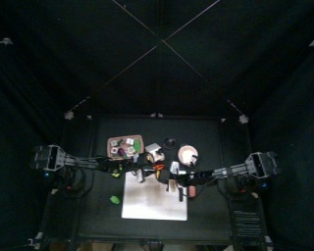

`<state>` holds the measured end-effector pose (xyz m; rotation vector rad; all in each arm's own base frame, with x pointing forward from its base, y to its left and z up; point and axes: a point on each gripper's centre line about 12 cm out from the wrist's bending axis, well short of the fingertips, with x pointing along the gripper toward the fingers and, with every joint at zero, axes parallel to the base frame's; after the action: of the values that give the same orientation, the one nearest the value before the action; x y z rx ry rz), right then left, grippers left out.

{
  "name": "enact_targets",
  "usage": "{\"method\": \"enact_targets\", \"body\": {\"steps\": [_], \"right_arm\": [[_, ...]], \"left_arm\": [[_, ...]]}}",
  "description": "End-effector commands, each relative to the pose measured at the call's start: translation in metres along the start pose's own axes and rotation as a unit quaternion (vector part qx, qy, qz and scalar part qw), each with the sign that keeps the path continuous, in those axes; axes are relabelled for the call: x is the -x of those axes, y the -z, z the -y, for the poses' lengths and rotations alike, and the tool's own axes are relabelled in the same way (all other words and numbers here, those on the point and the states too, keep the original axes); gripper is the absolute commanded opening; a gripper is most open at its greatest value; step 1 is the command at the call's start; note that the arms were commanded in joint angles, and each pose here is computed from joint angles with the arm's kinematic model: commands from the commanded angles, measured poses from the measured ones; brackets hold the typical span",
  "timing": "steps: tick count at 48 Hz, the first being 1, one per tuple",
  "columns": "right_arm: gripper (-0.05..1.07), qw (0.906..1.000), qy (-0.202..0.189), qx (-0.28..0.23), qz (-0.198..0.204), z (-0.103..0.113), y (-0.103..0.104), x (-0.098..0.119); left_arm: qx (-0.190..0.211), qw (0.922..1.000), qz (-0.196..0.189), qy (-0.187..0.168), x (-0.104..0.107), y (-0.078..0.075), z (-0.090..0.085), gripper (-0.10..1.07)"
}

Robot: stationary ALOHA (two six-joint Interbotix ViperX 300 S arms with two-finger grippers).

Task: Remove corn husk

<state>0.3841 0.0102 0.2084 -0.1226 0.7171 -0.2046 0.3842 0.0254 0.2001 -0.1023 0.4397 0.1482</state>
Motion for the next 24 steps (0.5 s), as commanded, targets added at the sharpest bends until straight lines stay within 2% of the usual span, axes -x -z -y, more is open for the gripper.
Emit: {"method": "enact_targets", "body": {"steps": [1, 24], "right_arm": [[0.56, 0.9998, -0.001, -0.006, 0.021, 0.002, -0.014, 0.007], [0.56, 0.9997, -0.002, -0.004, 0.023, 0.002, -0.015, 0.008]], "left_arm": [[0.004, 0.9999, 0.016, 0.002, -0.002, -0.012, 0.003, 0.78], [0.031, 0.9994, -0.01, -0.005, -0.02, -0.003, 0.0, 0.77]]}}
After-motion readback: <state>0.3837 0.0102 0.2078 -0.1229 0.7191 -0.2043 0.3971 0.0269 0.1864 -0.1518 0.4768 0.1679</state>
